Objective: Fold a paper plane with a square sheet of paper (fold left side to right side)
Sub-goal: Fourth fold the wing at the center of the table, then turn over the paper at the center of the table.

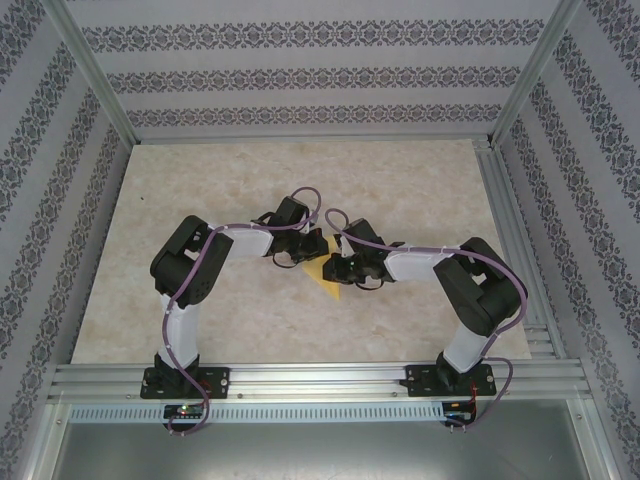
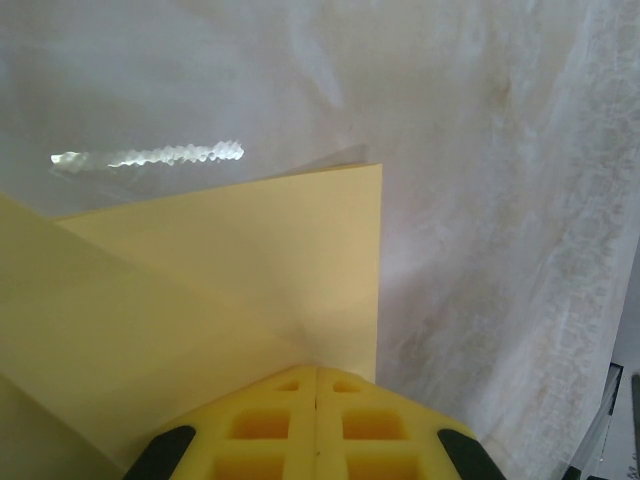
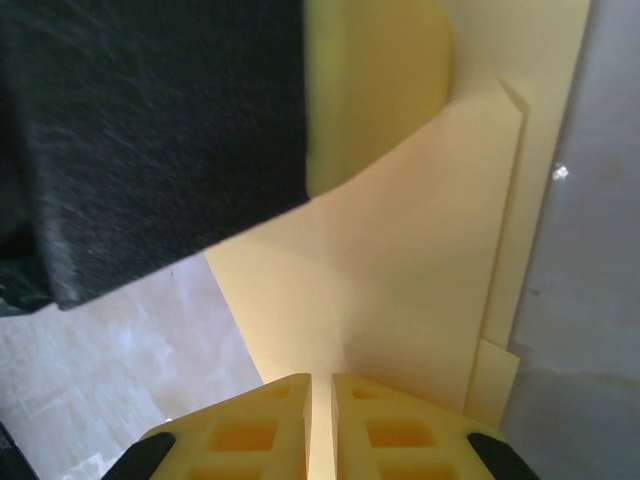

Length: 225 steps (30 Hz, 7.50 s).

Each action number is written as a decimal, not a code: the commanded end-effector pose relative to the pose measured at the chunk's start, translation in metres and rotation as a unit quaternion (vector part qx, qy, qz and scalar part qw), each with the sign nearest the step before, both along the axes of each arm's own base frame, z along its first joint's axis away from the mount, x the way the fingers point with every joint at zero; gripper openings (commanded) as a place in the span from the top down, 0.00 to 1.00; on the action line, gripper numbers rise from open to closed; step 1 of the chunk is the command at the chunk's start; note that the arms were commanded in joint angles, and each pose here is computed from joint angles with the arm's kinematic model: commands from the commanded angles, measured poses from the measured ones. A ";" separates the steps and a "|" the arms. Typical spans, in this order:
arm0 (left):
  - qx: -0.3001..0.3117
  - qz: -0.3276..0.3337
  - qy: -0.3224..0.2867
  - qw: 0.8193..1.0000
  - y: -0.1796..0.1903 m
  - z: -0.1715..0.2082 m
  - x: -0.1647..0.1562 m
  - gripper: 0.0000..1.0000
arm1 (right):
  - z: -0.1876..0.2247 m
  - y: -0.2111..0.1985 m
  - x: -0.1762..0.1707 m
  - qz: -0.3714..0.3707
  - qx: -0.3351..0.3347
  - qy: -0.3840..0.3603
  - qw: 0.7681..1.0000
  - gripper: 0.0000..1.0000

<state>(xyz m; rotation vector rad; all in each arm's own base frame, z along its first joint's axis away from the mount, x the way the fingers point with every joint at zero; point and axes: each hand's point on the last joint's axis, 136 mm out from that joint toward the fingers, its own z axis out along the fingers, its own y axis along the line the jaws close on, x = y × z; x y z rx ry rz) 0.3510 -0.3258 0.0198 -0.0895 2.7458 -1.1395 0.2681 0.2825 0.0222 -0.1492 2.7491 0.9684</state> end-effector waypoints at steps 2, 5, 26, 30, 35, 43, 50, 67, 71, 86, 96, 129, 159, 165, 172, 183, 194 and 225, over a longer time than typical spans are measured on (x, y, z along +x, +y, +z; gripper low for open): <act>0.066 0.015 0.015 0.998 0.021 -0.036 -0.005 0.97 | 0.009 0.005 0.017 -0.009 0.008 -0.029 1.000 0.86; 0.066 0.014 0.014 0.998 0.021 -0.036 -0.005 0.97 | 0.002 0.004 0.019 -0.011 0.004 -0.030 0.999 0.86; 0.075 0.012 0.018 0.997 0.024 -0.041 -0.008 0.97 | -0.042 -0.031 -0.093 0.043 -0.087 0.088 0.991 0.86; 0.075 0.011 0.018 0.997 0.023 -0.042 -0.007 0.97 | -0.046 -0.041 -0.108 0.032 -0.091 0.099 0.990 0.86; 0.073 0.010 0.017 0.997 0.022 -0.040 -0.007 0.97 | -0.049 -0.054 -0.120 0.022 -0.091 0.104 0.990 0.86; 0.041 -0.001 -0.004 0.999 0.007 -0.004 0.006 0.90 | 0.003 -0.050 -0.096 0.023 -0.057 0.028 0.998 0.82; -0.014 -0.028 -0.058 0.998 -0.022 0.086 0.033 0.79 | 0.058 -0.079 -0.061 -0.020 -0.038 -0.056 0.998 0.64; -0.009 0.055 -0.072 0.996 0.038 0.112 0.000 0.50 | 0.091 -0.073 0.002 -0.081 0.088 -0.125 0.985 0.58; -0.013 0.063 -0.050 0.997 0.039 0.088 -0.005 0.51 | 0.088 -0.073 0.003 -0.080 0.088 -0.121 0.986 0.58; -0.028 0.062 -0.008 0.998 0.021 0.035 0.016 0.58 | 0.082 -0.087 -0.001 -0.090 0.082 -0.110 0.987 0.57; -0.064 0.049 -0.001 0.997 0.006 0.030 0.018 0.68 | 0.079 -0.090 -0.003 -0.090 0.080 -0.105 0.987 0.57; -0.270 -0.049 -0.300 0.914 -0.005 0.318 -0.011 0.97 | 0.233 -0.077 -0.022 -0.079 0.352 -0.309 0.880 0.02; -0.284 -0.054 -0.272 0.918 -0.015 0.310 -0.019 0.95 | 0.254 -0.040 -0.022 -0.028 0.384 -0.287 0.877 0.67; -0.276 -0.053 -0.269 0.921 -0.014 0.308 -0.019 0.88 | 0.235 -0.044 -0.020 -0.039 0.340 -0.279 0.897 0.83; -0.232 -0.045 -0.274 0.932 -0.004 0.300 -0.021 0.54 | 0.218 -0.054 -0.020 -0.046 0.273 -0.285 0.918 0.93; 0.039 0.132 -0.302 0.943 0.143 0.284 -0.026 0.10 | 0.161 -0.101 -0.023 -0.008 -0.115 -0.297 0.948 0.99; 0.141 0.295 -0.285 0.901 0.244 0.266 -0.055 0.04 | 0.136 -0.118 -0.016 0.060 -0.539 -0.281 0.792 0.97; 0.133 0.259 -0.249 0.924 0.237 0.228 -0.058 0.02 | 0.078 0.067 -0.084 0.288 -0.362 -0.274 0.843 0.26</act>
